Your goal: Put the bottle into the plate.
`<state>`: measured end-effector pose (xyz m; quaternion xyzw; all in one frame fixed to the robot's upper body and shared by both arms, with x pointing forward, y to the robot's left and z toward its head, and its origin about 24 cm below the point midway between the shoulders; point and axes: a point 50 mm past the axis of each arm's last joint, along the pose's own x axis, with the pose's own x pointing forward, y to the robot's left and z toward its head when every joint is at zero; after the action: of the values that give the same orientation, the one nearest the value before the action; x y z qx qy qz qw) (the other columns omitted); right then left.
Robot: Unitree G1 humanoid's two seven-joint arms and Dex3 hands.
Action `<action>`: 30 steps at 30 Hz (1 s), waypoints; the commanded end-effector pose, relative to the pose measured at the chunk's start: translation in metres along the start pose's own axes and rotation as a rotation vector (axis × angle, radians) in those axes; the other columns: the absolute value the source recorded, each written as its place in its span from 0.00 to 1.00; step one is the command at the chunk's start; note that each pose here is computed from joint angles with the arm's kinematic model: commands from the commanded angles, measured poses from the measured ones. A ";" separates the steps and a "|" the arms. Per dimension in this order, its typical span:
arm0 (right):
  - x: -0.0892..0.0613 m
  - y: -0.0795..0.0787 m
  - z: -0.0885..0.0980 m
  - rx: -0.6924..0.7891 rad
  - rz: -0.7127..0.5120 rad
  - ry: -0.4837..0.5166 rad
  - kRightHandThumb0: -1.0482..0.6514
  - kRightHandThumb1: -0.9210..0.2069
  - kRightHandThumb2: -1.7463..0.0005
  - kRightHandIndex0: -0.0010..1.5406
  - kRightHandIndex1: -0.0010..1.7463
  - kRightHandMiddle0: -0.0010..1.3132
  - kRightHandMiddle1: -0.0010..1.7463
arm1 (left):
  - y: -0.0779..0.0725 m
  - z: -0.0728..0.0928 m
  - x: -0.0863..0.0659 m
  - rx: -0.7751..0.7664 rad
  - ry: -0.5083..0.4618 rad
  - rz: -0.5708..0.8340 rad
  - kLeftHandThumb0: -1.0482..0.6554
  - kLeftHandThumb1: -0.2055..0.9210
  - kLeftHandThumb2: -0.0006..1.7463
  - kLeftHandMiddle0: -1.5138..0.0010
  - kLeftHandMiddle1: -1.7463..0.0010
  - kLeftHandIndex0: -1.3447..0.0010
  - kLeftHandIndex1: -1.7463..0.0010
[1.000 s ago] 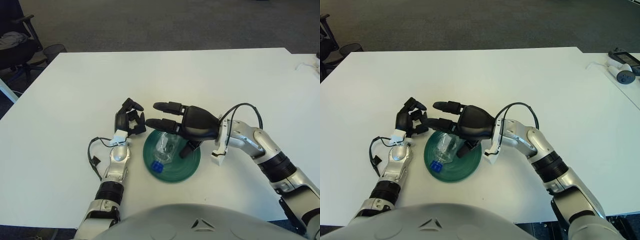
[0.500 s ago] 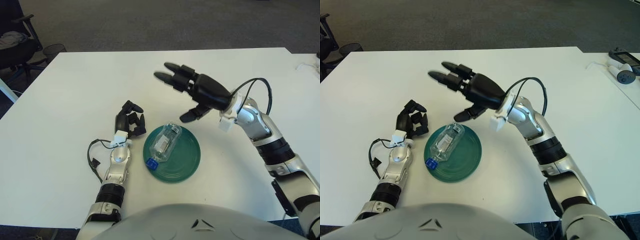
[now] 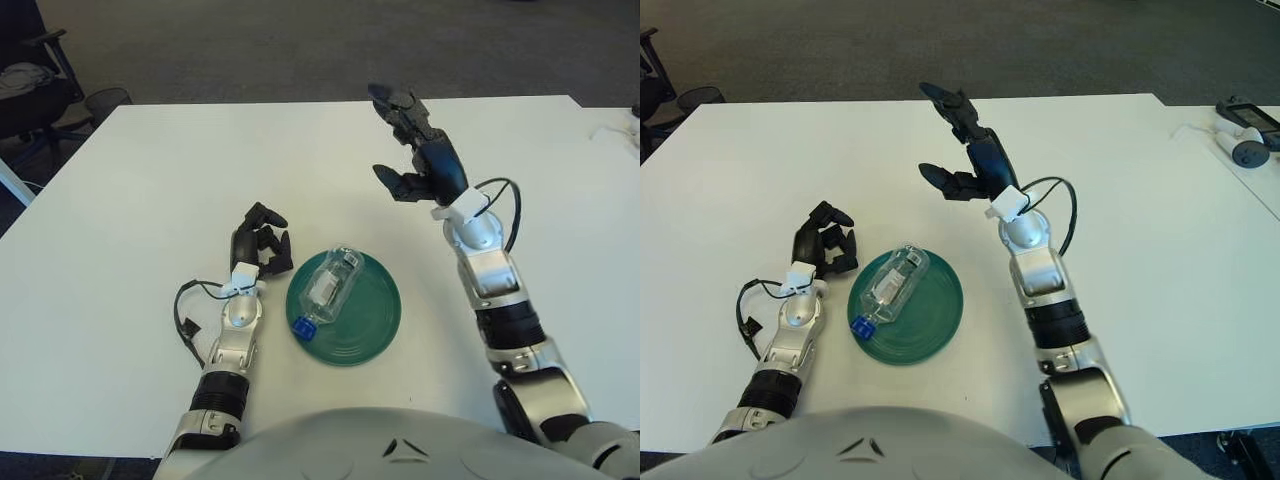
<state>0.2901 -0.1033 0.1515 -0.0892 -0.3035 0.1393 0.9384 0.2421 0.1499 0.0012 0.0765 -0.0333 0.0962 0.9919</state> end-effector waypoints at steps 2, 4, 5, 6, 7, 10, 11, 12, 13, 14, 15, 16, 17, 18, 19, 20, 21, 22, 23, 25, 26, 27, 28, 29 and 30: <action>0.001 -0.004 -0.012 0.060 -0.101 0.046 0.17 0.00 0.76 0.23 0.04 0.00 0.45 | 0.006 -0.019 -0.014 0.045 0.125 -0.001 0.30 0.32 0.87 0.17 0.00 0.45 0.00; 0.000 -0.005 -0.026 0.070 -0.148 0.082 0.18 0.00 0.76 0.23 0.05 0.00 0.44 | 0.006 -0.019 -0.015 0.028 0.129 0.001 0.30 0.31 0.87 0.17 0.00 0.44 0.00; -0.002 -0.006 -0.031 0.072 -0.167 0.095 0.18 0.00 0.75 0.23 0.05 0.00 0.44 | 0.006 -0.019 -0.015 0.021 0.131 0.002 0.30 0.31 0.87 0.17 0.00 0.44 0.00; -0.003 -0.006 -0.033 0.072 -0.176 0.099 0.19 0.00 0.74 0.23 0.05 0.00 0.44 | 0.006 -0.019 -0.016 0.018 0.132 0.002 0.30 0.31 0.87 0.17 0.00 0.44 0.00; -0.004 -0.006 -0.033 0.077 -0.188 0.100 0.20 0.00 0.74 0.23 0.04 0.00 0.44 | 0.006 -0.019 -0.016 0.014 0.133 0.002 0.30 0.31 0.87 0.17 0.00 0.44 0.00; -0.008 -0.005 -0.034 0.087 -0.212 0.103 0.21 0.00 0.71 0.23 0.04 0.00 0.42 | 0.007 -0.020 -0.017 0.008 0.134 0.000 0.30 0.31 0.88 0.17 0.00 0.44 0.00; -0.011 -0.005 -0.035 0.092 -0.224 0.107 0.22 0.00 0.71 0.23 0.04 0.00 0.42 | 0.007 -0.020 -0.017 0.005 0.134 0.000 0.30 0.31 0.88 0.17 0.00 0.44 0.00; -0.014 -0.004 -0.035 0.095 -0.233 0.110 0.23 0.00 0.69 0.23 0.04 0.00 0.42 | 0.007 -0.020 -0.018 0.003 0.134 -0.001 0.30 0.30 0.88 0.17 0.00 0.44 0.00; -0.021 -0.005 -0.038 0.096 -0.249 0.121 0.23 0.00 0.68 0.23 0.04 0.00 0.42 | 0.007 -0.020 -0.018 0.001 0.138 -0.002 0.30 0.30 0.88 0.17 0.00 0.44 0.00; -0.025 -0.005 -0.040 0.097 -0.261 0.128 0.24 0.00 0.67 0.24 0.04 0.00 0.42 | 0.007 -0.020 -0.018 0.000 0.140 -0.004 0.30 0.30 0.88 0.17 0.00 0.44 0.00; -0.029 -0.005 -0.043 0.093 -0.280 0.142 0.24 0.00 0.67 0.24 0.04 0.00 0.43 | 0.007 -0.020 -0.018 0.005 0.142 -0.002 0.30 0.30 0.88 0.17 0.00 0.44 0.00; -0.032 -0.005 -0.045 0.090 -0.293 0.150 0.25 0.00 0.66 0.24 0.04 0.00 0.43 | 0.007 -0.019 -0.017 0.008 0.144 0.000 0.30 0.30 0.88 0.17 0.00 0.44 0.00; -0.033 -0.005 -0.046 0.085 -0.307 0.156 0.26 0.00 0.65 0.24 0.04 0.00 0.43 | 0.008 -0.019 -0.017 0.014 0.144 0.002 0.29 0.30 0.88 0.17 0.00 0.43 0.00; -0.034 -0.004 -0.046 0.081 -0.316 0.158 0.27 0.00 0.64 0.24 0.04 0.00 0.43 | 0.008 -0.018 -0.018 0.017 0.145 0.004 0.29 0.30 0.88 0.17 0.00 0.43 0.00; -0.037 -0.004 -0.047 0.071 -0.329 0.170 0.27 0.00 0.64 0.24 0.04 0.00 0.42 | 0.008 -0.018 -0.018 0.023 0.144 0.007 0.29 0.30 0.88 0.17 0.00 0.43 0.00; -0.038 -0.004 -0.048 0.063 -0.338 0.178 0.28 0.00 0.63 0.25 0.04 0.00 0.42 | 0.008 -0.018 -0.018 0.026 0.143 0.009 0.29 0.30 0.88 0.17 0.00 0.43 0.00; -0.039 -0.003 -0.048 0.058 -0.344 0.183 0.28 0.00 0.63 0.25 0.04 0.00 0.42 | 0.008 -0.017 -0.018 0.029 0.142 0.011 0.29 0.30 0.88 0.17 0.00 0.43 0.00; -0.040 -0.003 -0.049 0.055 -0.347 0.186 0.29 0.00 0.62 0.25 0.04 0.00 0.41 | 0.008 -0.016 -0.018 0.032 0.142 0.012 0.30 0.30 0.88 0.17 0.00 0.44 0.00; -0.040 -0.003 -0.048 0.054 -0.348 0.186 0.29 0.00 0.62 0.25 0.04 0.00 0.41 | 0.008 -0.016 -0.018 0.034 0.140 0.014 0.30 0.30 0.88 0.17 0.00 0.44 0.00; -0.040 -0.003 -0.048 0.052 -0.350 0.186 0.29 0.00 0.62 0.25 0.04 0.00 0.41 | 0.007 -0.015 -0.018 0.038 0.135 0.015 0.30 0.30 0.88 0.17 0.00 0.44 0.00; -0.040 -0.002 -0.048 0.052 -0.350 0.186 0.29 0.00 0.62 0.25 0.04 0.00 0.41 | 0.007 -0.015 -0.018 0.041 0.132 0.016 0.30 0.30 0.88 0.16 0.00 0.44 0.00; -0.040 -0.002 -0.048 0.051 -0.351 0.185 0.29 0.00 0.62 0.25 0.04 0.00 0.41 | 0.008 -0.015 -0.018 0.045 0.130 0.016 0.30 0.30 0.88 0.16 0.00 0.44 0.00; -0.039 -0.002 -0.048 0.051 -0.351 0.185 0.29 0.00 0.61 0.25 0.04 0.00 0.41 | 0.008 -0.015 -0.018 0.051 0.131 0.012 0.30 0.30 0.88 0.16 0.00 0.44 0.00; -0.039 -0.002 -0.048 0.051 -0.352 0.185 0.29 0.00 0.61 0.25 0.04 0.00 0.41 | 0.008 -0.016 -0.018 0.055 0.131 0.010 0.30 0.30 0.88 0.16 0.00 0.44 0.00; -0.039 -0.002 -0.048 0.050 -0.352 0.185 0.29 0.00 0.61 0.25 0.04 0.00 0.41 | 0.008 -0.016 -0.018 0.058 0.132 0.008 0.30 0.30 0.88 0.16 0.00 0.44 0.00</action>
<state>0.2878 -0.1229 0.0896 -0.0210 -0.2171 -0.0272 0.9756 0.2347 0.1519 0.0025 0.0777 -0.0131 0.1066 0.9912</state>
